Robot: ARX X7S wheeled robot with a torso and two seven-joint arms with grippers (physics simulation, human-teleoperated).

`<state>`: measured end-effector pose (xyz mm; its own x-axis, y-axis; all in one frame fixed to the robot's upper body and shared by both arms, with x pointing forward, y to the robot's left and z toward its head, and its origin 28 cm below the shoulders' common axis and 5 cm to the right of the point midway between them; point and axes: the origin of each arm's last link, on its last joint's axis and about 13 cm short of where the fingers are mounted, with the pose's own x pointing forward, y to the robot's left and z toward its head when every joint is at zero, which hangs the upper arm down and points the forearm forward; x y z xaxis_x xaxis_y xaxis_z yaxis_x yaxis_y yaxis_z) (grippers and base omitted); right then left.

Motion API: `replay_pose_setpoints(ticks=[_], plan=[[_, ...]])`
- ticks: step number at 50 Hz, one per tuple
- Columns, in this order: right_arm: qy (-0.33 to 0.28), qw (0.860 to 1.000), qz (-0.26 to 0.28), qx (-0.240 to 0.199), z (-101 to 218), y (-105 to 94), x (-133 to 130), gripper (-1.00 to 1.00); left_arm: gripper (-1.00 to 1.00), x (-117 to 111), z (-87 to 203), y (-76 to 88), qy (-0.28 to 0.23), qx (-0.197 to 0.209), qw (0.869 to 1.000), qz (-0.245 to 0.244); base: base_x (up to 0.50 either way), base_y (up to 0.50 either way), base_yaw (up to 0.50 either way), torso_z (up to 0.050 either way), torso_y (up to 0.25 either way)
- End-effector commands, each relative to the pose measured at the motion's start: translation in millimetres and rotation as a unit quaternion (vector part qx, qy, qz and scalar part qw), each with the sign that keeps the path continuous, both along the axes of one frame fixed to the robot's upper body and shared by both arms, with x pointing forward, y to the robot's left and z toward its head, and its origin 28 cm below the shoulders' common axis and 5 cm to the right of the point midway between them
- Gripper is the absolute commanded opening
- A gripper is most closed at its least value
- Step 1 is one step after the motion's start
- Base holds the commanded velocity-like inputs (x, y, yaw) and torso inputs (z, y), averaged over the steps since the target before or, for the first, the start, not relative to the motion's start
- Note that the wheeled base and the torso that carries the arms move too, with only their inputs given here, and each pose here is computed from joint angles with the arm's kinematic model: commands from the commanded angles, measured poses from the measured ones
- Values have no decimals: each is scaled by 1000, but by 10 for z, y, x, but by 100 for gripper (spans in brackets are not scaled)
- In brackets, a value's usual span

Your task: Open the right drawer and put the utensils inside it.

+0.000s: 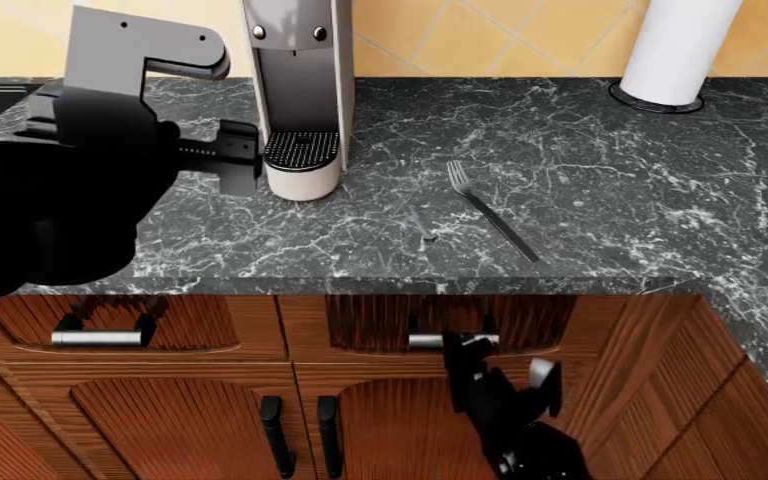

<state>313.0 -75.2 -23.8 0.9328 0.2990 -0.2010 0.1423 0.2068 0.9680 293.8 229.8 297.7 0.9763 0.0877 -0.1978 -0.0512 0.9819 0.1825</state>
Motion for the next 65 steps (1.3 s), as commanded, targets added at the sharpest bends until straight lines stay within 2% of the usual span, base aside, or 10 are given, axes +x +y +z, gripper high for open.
replay_pose_setpoints(ticks=[1,12,32,47,65], plan=[[-50,999,-15,-2,16,-37,41,-100,100,11,-22,10,2,0,1000,1,0,0,-3,0,0],[-72,997,12,5,-223,108,-247,-100,100,8,-28,24,2,0,1000,3,-1,0,-1,0,2],[-105,994,34,15,18,242,-1002,-100,100,15,-38,37,4,0,1000,6,0,0,0,1,2],[-86,994,57,20,182,347,-1626,-100,100,6,-35,31,5,-1,1000,5,0,0,4,1,1],[-72,994,78,19,255,379,-1944,-100,100,-35,2,6,2,0,1000,2,0,1,6,1,1]])
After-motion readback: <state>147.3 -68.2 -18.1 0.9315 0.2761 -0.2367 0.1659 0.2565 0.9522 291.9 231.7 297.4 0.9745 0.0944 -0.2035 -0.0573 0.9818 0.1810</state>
